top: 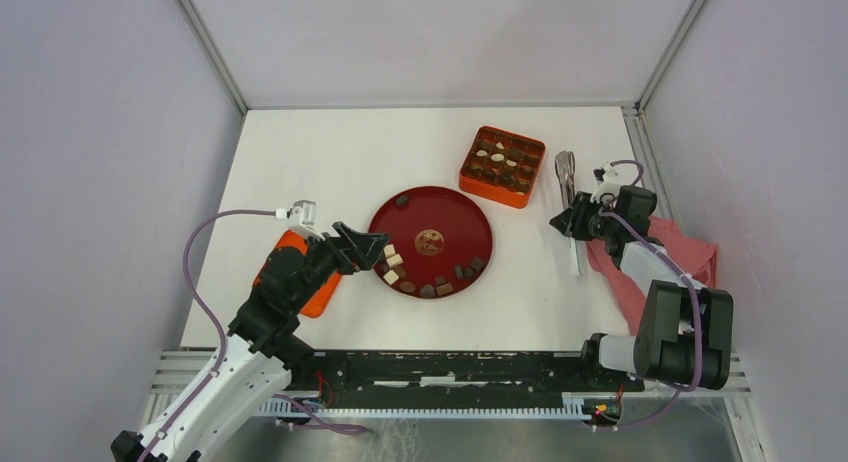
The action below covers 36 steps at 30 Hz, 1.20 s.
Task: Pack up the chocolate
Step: Place the clamp at the center of the board.
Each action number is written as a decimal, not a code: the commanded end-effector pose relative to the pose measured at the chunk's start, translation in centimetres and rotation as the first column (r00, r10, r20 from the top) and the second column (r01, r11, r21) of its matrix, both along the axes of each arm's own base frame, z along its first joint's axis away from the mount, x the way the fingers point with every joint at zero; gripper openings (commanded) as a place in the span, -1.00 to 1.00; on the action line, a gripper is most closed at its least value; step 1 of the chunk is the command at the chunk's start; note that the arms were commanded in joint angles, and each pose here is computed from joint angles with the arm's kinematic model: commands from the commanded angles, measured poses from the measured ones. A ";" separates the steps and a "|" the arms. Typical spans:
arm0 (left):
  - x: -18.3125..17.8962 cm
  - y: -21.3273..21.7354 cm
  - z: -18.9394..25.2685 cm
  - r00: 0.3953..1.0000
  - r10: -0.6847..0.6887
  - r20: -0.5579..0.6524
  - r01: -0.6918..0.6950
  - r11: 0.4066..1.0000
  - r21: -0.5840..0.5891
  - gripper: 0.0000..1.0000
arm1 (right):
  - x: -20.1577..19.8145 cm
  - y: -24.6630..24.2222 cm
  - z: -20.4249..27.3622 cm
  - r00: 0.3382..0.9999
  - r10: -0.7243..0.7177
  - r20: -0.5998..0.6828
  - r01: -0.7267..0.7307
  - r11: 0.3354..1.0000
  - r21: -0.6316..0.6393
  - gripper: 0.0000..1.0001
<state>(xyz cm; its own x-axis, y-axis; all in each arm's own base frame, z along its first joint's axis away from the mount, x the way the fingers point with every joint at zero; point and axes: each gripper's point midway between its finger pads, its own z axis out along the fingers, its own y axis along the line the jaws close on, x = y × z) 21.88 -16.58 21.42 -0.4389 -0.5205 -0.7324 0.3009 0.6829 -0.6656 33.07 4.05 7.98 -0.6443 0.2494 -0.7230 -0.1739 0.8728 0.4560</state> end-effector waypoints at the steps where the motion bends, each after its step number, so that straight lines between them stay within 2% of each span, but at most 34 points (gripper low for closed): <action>1: 0.4 0.4 0.8 0.999 0.028 0.032 -0.028 1.000 -0.014 0.99 | 0.9 0.0 0.8 0.998 -0.005 0.058 0.005 1.000 -0.003 -0.28; 28: 1.4 -0.2 0.9 0.997 0.019 0.073 -0.019 1.000 -0.004 0.99 | 0.7 0.9 -0.4 1.000 0.022 0.018 -0.022 1.000 0.005 -0.28; 36: 1.6 -0.8 0.4 0.999 0.002 0.040 -0.002 1.000 -0.003 0.99 | 0.5 1.4 -0.8 1.000 0.026 0.000 -0.026 0.999 0.033 -0.27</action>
